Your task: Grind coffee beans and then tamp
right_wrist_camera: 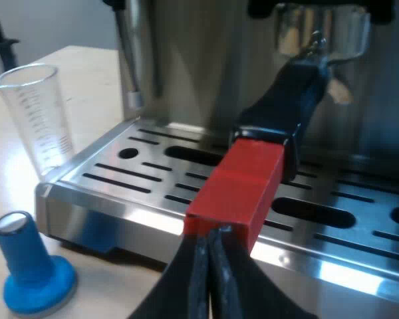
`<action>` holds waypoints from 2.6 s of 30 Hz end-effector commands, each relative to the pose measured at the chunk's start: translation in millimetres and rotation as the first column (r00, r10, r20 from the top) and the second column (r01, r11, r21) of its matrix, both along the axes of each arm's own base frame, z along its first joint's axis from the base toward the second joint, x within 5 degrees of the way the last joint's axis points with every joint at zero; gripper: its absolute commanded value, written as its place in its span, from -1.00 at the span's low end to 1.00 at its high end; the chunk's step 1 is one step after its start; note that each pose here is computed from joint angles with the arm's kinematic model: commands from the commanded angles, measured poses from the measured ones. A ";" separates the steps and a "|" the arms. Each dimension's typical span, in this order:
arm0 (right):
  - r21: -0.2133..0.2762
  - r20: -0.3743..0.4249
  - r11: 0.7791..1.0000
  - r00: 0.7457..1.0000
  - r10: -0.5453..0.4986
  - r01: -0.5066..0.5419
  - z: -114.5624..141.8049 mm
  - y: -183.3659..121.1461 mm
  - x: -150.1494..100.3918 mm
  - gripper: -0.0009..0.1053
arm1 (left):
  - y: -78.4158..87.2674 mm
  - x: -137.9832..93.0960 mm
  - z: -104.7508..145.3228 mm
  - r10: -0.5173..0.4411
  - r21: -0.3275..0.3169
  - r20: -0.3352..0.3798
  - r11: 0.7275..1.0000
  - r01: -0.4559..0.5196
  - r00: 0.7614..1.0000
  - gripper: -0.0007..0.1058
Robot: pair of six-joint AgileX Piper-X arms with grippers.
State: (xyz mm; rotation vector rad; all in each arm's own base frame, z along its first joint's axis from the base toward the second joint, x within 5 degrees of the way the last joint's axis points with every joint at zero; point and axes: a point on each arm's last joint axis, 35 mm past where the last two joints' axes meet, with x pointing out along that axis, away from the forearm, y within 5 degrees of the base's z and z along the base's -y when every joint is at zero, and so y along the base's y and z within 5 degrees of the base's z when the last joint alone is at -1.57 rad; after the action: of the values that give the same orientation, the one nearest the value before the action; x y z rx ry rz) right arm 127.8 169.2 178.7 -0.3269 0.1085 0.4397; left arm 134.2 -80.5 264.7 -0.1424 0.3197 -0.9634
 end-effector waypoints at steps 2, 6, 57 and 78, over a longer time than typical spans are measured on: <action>0.039 0.064 0.991 0.989 -0.133 0.130 16.2 2.4 3.3 -0.98 | -0.9 -0.5 0.9 -0.016 -0.007 0.003 1.000 0.016 1.000 0.56; 0.026 0.073 0.993 0.990 -0.120 0.118 16.4 7.1 -4.5 -0.98 | -0.9 -0.5 0.9 -0.016 -0.007 0.003 1.000 0.016 1.000 0.56; 0.000 0.233 0.963 0.937 -0.261 0.268 160.2 13.3 -96.1 0.13 | -3.3 -5.0 1.1 -0.154 -0.037 -0.014 0.987 0.154 0.988 0.56; 0.048 0.217 0.963 0.938 -0.270 0.266 224.0 15.4 -96.2 0.05 | -3.6 -5.8 1.2 -0.174 -0.054 -0.033 0.984 0.172 0.984 0.56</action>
State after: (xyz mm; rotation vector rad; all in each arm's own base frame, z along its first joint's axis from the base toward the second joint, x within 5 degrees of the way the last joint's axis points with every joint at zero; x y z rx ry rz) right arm 31.9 186.1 398.6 -0.3406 -0.0658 0.1256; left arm 129.4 -83.3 265.5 -0.1716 0.3407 -1.1187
